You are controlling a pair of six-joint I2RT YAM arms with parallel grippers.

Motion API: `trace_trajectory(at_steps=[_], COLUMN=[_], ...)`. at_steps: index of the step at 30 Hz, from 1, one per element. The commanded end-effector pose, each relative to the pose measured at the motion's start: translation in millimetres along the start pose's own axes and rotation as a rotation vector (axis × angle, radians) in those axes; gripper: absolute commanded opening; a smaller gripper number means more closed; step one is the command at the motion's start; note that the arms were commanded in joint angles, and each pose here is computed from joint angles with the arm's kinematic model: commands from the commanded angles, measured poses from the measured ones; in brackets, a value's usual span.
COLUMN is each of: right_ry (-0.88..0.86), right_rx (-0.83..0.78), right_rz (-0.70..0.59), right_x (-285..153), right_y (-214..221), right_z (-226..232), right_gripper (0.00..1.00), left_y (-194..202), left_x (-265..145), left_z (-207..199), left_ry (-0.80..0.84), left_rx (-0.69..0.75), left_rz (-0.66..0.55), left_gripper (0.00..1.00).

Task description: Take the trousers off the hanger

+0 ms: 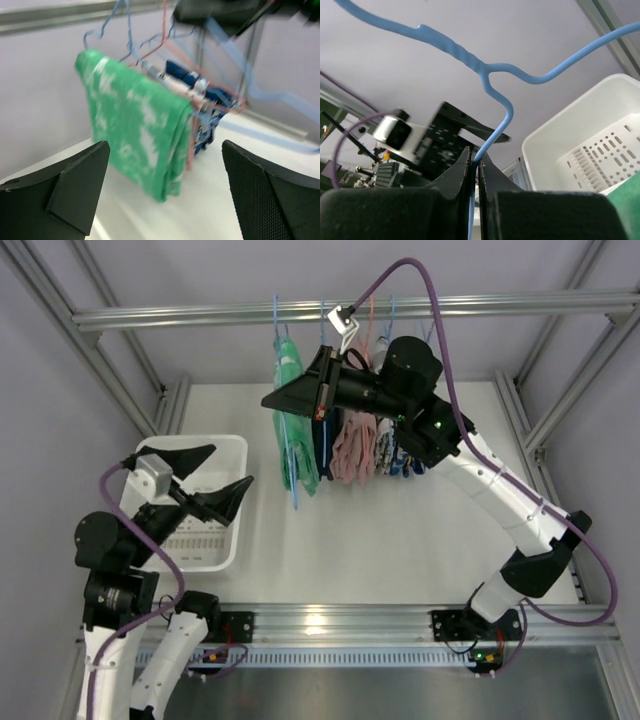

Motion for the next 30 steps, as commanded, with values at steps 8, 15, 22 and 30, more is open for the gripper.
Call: trace_trajectory(at_steps=[8,15,22,30], right_ry=[-0.173,-0.184,-0.188,-0.187], right_rx=[-0.201,-0.209,-0.193,-0.179], right_rz=[-0.251,-0.270,-0.277,-0.276], right_x=[-38,-36,-30,-24], right_y=[-73,-81,-84,-83], right_z=[101,106,105,104], right_gripper=[0.00,0.00,0.00,0.00], left_y=[104,154,183,197], left_x=[-3,-9,-15,-7], left_z=[38,44,52,50], left_ry=[-0.047,0.023,0.016,0.059], left_rx=[0.241,0.401,0.536,0.618], left_rz=[0.204,0.273,0.251,0.183], left_gripper=[0.99,0.99,0.99,0.99])
Point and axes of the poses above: each gripper's point midway between its finger pads, its own x axis out along the fingers, its own z axis along the line the jaws close on, y = z × x, the point moved 1 cm from there along -x, back along the fingers, and after that the axes turned 1 degree about x, right-handed, at the moved point
